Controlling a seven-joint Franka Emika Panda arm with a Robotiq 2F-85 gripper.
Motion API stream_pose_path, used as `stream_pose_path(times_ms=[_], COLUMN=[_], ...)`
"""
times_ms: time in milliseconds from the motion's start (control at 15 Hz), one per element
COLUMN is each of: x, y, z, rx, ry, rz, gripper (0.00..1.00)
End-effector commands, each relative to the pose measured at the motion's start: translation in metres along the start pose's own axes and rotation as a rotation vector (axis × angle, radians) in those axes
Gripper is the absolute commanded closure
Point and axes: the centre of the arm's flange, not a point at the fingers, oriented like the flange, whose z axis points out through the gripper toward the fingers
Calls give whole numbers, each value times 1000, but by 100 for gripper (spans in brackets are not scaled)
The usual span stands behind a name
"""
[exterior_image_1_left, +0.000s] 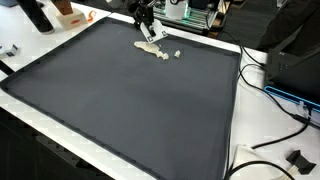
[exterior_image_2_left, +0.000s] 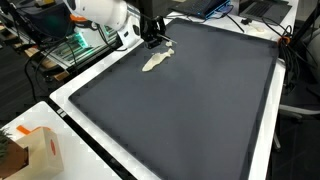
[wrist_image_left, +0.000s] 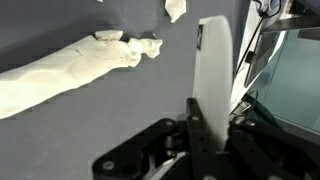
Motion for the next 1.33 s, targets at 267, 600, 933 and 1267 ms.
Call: stream_pose_path(times_ms=[267,600,933,1267], x=[-3,-5,-9,-12], y=[9,-2,-30,-58], z=[-4,-5,1,4], rx=[-98,-223,-348,-502], ry=[89,120,134,120], rz=[162,267,360,410], gripper=[99,99,99,99])
